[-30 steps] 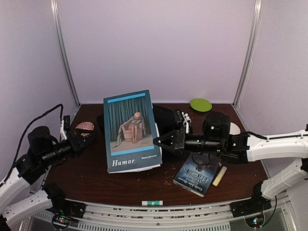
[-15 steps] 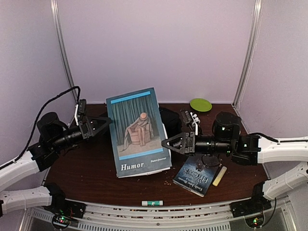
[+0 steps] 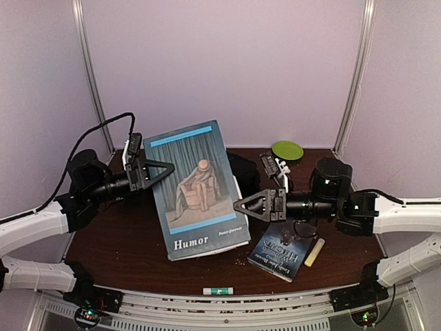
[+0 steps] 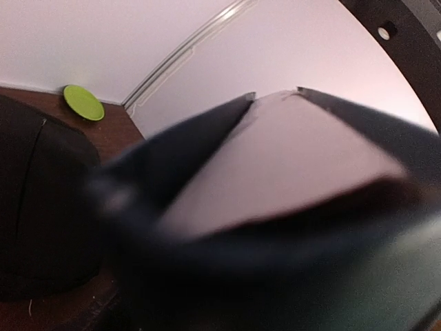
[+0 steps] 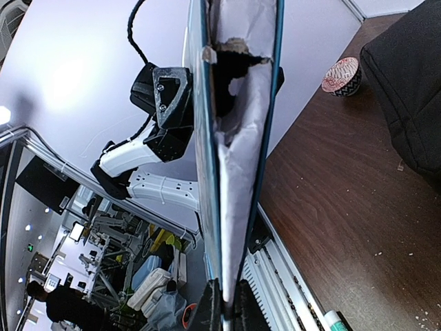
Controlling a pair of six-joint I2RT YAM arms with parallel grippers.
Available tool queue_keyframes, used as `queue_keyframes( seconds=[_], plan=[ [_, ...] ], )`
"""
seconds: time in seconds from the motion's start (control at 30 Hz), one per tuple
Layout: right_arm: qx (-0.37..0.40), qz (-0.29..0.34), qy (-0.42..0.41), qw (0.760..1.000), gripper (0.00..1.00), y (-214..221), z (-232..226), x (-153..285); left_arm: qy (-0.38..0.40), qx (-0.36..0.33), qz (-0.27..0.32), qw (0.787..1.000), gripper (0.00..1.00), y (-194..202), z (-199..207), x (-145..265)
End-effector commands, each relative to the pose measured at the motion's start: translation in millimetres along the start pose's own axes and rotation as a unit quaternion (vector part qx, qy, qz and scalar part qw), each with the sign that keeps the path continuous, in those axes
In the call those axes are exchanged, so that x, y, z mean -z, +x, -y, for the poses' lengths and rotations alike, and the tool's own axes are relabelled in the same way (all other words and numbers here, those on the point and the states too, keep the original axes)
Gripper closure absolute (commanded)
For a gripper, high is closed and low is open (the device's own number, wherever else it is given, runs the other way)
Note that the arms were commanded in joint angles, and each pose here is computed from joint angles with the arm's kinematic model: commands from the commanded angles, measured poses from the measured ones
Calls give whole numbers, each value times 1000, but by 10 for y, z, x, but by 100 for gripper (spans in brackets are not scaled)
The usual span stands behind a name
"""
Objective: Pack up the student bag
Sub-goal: Place the book in the student bag.
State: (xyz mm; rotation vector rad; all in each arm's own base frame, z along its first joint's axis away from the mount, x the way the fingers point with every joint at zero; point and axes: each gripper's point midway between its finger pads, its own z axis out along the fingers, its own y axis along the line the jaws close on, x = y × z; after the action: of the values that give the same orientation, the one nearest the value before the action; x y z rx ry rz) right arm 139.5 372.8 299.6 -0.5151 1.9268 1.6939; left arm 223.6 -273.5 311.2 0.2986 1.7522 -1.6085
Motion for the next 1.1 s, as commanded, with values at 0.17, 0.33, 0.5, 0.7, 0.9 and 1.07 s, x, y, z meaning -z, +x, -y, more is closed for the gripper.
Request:
queue_keyframes(
  seconds=[0.17,0.33,0.5,0.7,0.9,1.07],
  plan=[
    [64,10,-60,996,100,-191,-451,91,167,-69,26,983,49,-221,747,-33],
    [72,18,-53,996,81,-237,-468,118,180,-69,38,981,68,-301,812,-49],
    [80,63,-15,995,38,-361,-385,248,187,-67,74,977,77,-497,926,-36],
    [59,159,46,984,27,-584,-191,526,191,-71,141,969,78,-872,1140,2],
    [21,267,65,961,19,-664,32,811,170,-54,242,954,77,-1357,1265,32],
    [22,272,25,962,12,-662,-78,808,166,-32,280,945,79,-1484,1381,-122]
  ],
)
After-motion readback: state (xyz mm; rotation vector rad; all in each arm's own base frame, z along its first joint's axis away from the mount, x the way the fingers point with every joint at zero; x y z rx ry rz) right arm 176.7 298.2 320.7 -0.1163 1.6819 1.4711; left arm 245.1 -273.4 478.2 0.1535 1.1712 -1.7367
